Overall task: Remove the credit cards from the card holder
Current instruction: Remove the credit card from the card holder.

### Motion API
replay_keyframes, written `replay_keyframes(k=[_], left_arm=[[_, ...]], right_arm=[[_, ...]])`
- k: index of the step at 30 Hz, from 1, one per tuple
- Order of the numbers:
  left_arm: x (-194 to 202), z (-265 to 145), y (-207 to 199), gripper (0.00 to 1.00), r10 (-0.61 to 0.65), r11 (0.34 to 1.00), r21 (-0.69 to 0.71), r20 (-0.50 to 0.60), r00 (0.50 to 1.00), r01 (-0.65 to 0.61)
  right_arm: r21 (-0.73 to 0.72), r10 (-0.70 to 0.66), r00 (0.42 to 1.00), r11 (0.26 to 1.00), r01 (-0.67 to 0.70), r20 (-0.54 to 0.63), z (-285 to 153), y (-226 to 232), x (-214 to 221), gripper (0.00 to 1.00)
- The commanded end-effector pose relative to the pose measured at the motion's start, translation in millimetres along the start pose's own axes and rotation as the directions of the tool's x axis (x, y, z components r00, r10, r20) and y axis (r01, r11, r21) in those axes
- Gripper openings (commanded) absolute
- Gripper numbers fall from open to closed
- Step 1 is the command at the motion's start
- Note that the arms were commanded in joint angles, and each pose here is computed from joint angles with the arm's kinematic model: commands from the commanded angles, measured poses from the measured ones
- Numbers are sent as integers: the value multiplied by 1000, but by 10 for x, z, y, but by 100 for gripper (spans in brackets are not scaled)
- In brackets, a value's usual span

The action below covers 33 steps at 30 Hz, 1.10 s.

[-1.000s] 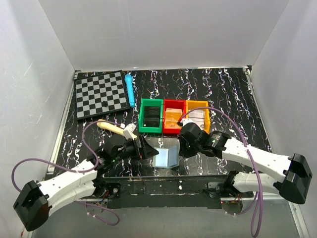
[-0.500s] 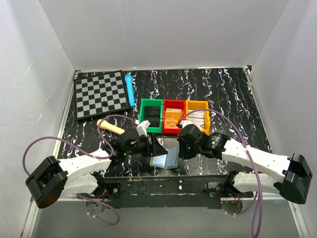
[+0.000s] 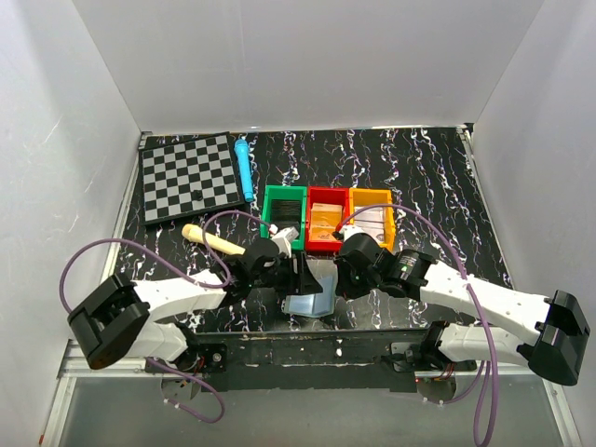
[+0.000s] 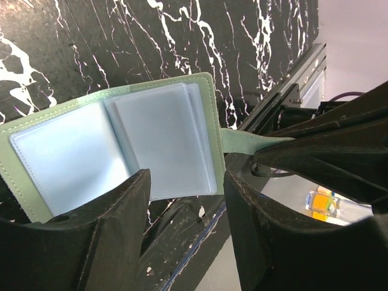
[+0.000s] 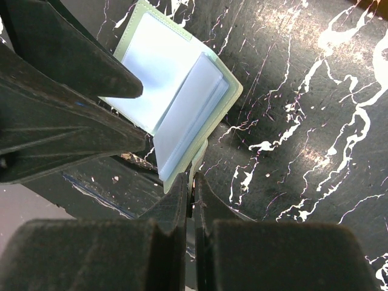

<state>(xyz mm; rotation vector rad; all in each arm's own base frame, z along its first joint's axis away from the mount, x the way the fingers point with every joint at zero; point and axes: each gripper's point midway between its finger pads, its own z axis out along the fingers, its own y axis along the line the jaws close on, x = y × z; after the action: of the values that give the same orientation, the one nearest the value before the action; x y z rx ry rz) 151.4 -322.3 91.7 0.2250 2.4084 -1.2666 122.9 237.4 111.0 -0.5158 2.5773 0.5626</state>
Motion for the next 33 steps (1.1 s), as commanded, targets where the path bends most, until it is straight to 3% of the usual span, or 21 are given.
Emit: replay_keyframes(k=[1, 19, 26, 33], left_arm=[[-22, 67, -61, 51, 55, 998, -20, -1, 998, -55], [93, 305, 36, 47, 92, 988, -118, -65, 994, -99], [65, 254, -51, 54, 107, 989, -96, -36, 994, -111], [71, 234, -83, 55, 104, 990, -88, -26, 994, -106]], right_arm=[[-38, -9, 999, 999, 11, 45, -51, 113, -139, 1], [-52, -12, 999, 999, 14, 39, -53, 145, -135, 1], [-51, -9, 999, 999, 11, 37, -52, 134, -121, 1], [-57, -10, 999, 998, 11, 31, -45, 139, -104, 1]])
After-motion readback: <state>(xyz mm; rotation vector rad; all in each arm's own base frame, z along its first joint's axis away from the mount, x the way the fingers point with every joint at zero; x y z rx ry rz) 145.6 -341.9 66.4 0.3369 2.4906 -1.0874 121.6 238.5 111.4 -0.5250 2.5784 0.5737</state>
